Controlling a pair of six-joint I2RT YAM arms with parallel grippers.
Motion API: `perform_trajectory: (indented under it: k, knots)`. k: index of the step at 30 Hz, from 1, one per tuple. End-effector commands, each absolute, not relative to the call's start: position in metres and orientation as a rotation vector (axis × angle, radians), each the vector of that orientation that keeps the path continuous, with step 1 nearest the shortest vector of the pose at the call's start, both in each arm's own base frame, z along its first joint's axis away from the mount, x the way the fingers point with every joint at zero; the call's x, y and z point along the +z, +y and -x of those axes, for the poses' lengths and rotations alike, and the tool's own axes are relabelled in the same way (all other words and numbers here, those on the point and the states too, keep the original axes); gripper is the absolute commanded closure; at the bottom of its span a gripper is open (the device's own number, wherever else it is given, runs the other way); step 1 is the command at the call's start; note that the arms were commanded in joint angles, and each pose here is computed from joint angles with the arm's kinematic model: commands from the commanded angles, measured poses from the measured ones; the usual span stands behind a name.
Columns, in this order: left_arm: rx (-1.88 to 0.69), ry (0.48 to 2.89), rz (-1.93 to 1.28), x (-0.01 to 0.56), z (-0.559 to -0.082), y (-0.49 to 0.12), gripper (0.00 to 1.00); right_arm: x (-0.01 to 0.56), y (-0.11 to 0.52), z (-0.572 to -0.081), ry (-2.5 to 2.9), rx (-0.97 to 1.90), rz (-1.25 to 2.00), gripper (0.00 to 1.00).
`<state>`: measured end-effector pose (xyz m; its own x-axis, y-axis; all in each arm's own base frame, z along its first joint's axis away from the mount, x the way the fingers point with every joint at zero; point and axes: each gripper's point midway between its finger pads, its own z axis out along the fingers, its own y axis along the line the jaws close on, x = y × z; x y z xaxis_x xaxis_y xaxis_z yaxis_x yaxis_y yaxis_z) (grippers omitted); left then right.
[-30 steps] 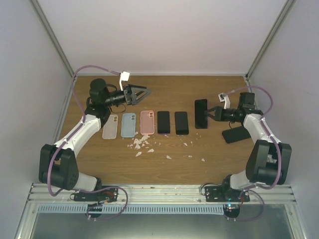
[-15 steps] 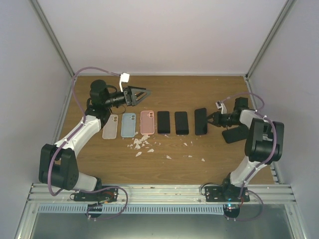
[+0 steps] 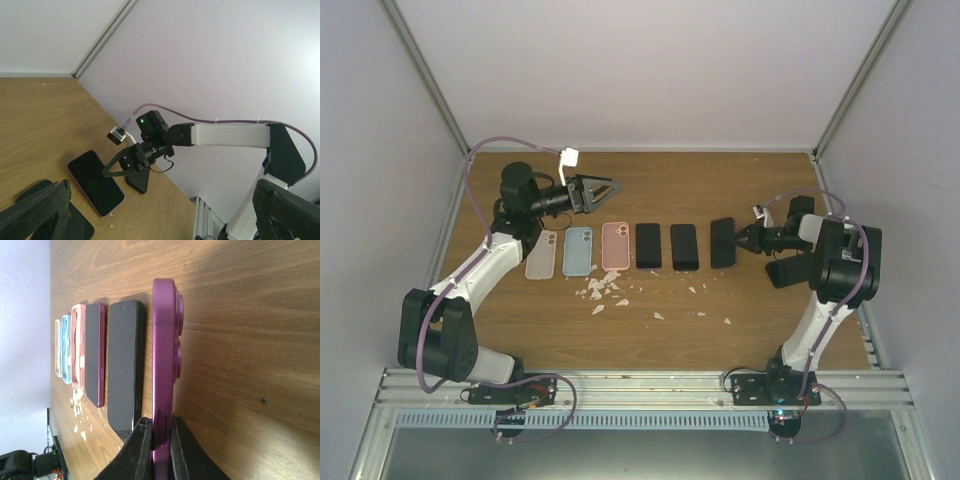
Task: Take the phone out of the phone case
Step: Place the phone at the center of the board.
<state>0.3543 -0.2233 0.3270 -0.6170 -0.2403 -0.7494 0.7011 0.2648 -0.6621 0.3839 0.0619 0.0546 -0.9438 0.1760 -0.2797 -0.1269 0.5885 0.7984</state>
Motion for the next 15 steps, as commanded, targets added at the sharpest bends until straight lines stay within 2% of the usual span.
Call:
perform_trajectory:
  k: [1,6,15]
  knots:
    - [-1.444,1.675,-0.440,0.337,-0.353,-0.219,0.01,0.047,0.051,-0.397,2.473,1.285,-0.064,0.99]
    - [-1.444,1.679,-0.436,0.335,-0.354,-0.219,0.01,0.038,0.049,-0.399,2.489,1.275,-0.078,0.96]
    - [-1.440,1.687,-0.413,0.333,-0.357,-0.216,0.01,0.029,0.046,-0.400,2.519,1.253,-0.117,0.80]
